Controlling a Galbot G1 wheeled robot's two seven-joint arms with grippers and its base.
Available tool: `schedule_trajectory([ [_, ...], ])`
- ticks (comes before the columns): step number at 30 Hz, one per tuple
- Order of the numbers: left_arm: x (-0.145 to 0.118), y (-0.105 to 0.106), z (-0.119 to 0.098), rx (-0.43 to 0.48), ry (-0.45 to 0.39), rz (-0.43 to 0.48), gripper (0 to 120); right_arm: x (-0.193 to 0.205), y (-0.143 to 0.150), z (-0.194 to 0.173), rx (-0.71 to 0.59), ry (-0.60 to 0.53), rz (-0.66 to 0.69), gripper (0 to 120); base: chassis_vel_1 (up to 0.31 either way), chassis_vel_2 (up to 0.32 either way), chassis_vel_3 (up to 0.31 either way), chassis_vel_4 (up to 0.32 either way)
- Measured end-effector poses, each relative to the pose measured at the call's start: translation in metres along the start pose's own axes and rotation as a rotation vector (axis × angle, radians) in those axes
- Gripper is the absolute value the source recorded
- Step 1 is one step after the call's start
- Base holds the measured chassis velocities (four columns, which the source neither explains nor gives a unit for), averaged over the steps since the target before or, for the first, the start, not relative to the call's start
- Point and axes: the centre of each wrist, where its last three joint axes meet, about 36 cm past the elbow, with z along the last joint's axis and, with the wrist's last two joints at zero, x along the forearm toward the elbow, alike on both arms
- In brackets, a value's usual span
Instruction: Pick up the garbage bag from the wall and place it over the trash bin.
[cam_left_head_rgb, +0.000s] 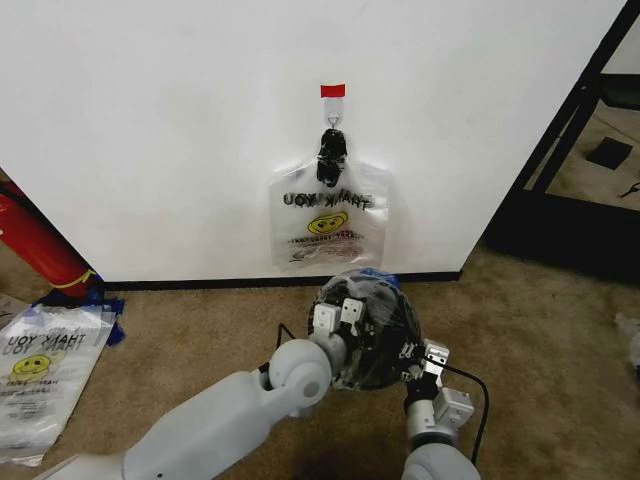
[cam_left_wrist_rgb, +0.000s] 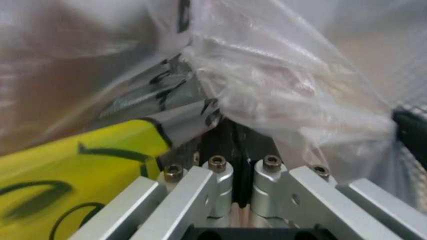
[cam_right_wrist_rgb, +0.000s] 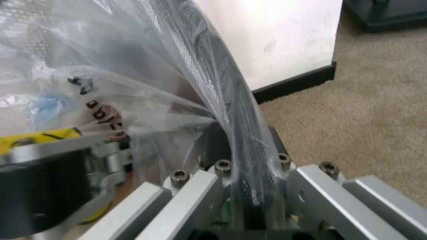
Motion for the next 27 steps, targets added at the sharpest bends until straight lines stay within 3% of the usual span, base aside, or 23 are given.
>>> schedule_trajectory([
  [5, -0.014, 0.003, 0.005, -0.009, 0.026, -0.026, 0, 0.0, 0.002, -0.002, -0.011, 0.0, -0.01, 0, 0.0, 0.0, 0.0, 0.0],
  [14, -0.027, 0.019, 0.017, -0.126, 0.049, -0.164, 0, 0.004, 0.003, -0.004, -0.01, -0.001, -0.018, 0, 0.0, 0.0, 0.0, 0.0],
  [18, -0.021, 0.017, 0.016, -0.096, 0.018, -0.119, 0, 0.004, 0.003, -0.004, -0.007, -0.003, -0.017, 0, 0.0, 0.0, 0.0, 0.0],
  [22, -0.008, 0.012, 0.012, -0.009, -0.043, -0.009, 0, 0.004, 0.003, -0.004, -0.009, -0.002, -0.017, 0, 0.0, 0.0, 0.0, 0.0],
  [27, -0.017, 0.005, 0.011, 0.026, -0.045, 0.009, 0, 0.007, 0.007, -0.003, -0.018, 0.005, -0.025, 0, 0.0, 0.0, 0.0, 0.0],
])
